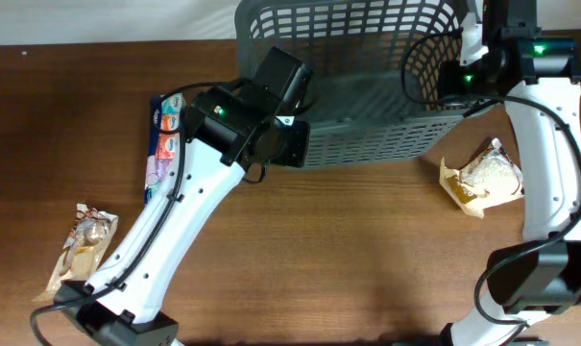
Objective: Pack container
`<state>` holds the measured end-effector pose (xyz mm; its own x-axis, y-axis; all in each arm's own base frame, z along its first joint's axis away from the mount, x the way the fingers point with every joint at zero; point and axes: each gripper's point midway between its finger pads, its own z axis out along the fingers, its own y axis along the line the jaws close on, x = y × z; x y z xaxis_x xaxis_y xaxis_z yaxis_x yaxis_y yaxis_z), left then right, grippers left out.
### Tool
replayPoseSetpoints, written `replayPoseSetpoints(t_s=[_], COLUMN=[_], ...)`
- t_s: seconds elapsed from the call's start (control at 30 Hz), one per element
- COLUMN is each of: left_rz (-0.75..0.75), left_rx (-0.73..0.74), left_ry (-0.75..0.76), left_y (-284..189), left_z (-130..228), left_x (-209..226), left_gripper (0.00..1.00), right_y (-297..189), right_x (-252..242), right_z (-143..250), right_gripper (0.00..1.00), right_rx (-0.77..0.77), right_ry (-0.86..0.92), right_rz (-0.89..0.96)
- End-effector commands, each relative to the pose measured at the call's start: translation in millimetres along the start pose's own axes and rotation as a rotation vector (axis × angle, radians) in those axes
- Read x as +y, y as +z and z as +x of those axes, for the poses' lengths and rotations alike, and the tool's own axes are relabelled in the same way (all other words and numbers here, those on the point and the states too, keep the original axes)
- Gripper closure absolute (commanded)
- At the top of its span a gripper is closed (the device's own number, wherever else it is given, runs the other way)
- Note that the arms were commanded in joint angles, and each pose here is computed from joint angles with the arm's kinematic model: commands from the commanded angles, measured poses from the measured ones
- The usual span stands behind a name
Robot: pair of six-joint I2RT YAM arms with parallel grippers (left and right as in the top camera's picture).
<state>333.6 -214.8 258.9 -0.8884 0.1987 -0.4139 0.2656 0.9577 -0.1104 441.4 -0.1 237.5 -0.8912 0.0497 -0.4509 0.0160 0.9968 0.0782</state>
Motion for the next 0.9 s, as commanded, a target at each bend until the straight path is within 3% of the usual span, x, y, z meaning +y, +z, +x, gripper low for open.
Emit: replayPoseSetpoints(t_s=[0.0, 0.17, 0.43, 0.57, 0.67, 0.87], left_rz=[0.006, 0.023, -0.257, -0.355, -0.379, -0.462], left_rx=[-0.043, -0.156, -0.355, -0.314, -0.309, -0.336], left_ry=[0.028, 0.028, -0.084, -0.183, -0.209, -0.221], left_y=[-17.9, -61.8, -140.9, -148.6, -149.4, -156.2], left_z=[1.3, 0.7, 12.4, 28.3, 29.4, 26.6], left_x=[-2.3, 0.5, 82.6, 123.2, 133.7, 147.3], left_gripper=[0.98, 0.98, 0.98, 0.98, 0.93, 0.91], right_y=[-17.2, -72.4, -169.3, -180.3, -187.6, -149.9], right_x=[11.1, 10.9, -62.7, -140.2, -180.9, -186.6], right_z=[-16.3, -44.1, -59.3, -42.0, -37.7, -56.4], right_gripper=[0.96, 0.96, 0.96, 0.96, 0.96, 0.96], right_rx=[-0.065, -0.192, -0.379, -0.381, -0.412, -0.390], right_ry=[-0.010, -0.030, 0.098, 0.357, 0.446, 0.333], right_rz=[-0.048, -0.024, 0.316, 0.425, 0.433, 0.236])
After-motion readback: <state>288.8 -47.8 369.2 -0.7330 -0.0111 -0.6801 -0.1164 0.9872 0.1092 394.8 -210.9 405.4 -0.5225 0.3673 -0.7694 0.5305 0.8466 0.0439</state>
